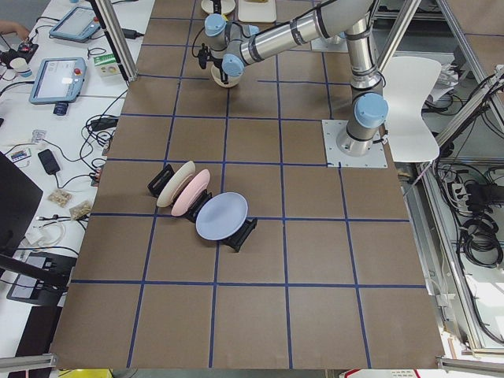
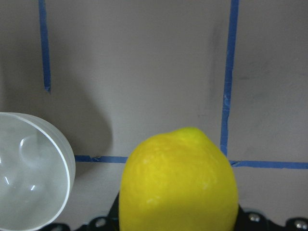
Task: Place bowl and put lemon in it
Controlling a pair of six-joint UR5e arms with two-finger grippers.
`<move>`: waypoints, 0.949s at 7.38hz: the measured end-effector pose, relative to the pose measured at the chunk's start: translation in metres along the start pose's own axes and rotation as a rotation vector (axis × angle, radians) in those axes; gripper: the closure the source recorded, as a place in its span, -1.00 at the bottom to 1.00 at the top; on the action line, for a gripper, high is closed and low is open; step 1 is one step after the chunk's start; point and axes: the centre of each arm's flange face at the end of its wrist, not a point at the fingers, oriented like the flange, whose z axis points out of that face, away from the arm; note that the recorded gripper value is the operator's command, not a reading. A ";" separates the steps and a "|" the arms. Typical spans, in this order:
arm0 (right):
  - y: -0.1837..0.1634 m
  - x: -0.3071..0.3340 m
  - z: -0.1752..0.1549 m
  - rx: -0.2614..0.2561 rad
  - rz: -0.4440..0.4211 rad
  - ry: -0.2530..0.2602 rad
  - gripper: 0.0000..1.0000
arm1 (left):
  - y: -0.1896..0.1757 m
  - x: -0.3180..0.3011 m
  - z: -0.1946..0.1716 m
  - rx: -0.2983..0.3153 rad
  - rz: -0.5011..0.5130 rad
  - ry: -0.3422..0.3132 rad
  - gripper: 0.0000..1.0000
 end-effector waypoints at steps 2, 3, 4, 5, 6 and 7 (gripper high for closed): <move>0.003 -0.035 0.016 0.005 0.032 0.000 0.86 | -0.007 -0.021 -0.044 0.027 -0.013 -0.011 -1.00; 0.005 -0.055 0.028 0.003 0.034 0.001 0.84 | -0.006 -0.040 -0.075 0.032 0.009 -0.044 -1.00; 0.010 -0.082 0.039 0.012 0.043 0.000 0.84 | 0.000 -0.055 -0.106 0.030 0.042 -0.068 -1.00; 0.020 -0.112 0.051 0.020 0.054 0.001 0.83 | 0.010 -0.065 -0.140 0.027 0.086 -0.090 -1.00; 0.029 -0.144 0.065 0.035 0.044 0.002 0.82 | 0.022 -0.070 -0.173 0.023 0.127 -0.128 -1.00; 0.036 -0.168 0.084 0.046 0.024 0.003 0.70 | 0.034 -0.073 -0.201 0.022 0.148 -0.163 -1.00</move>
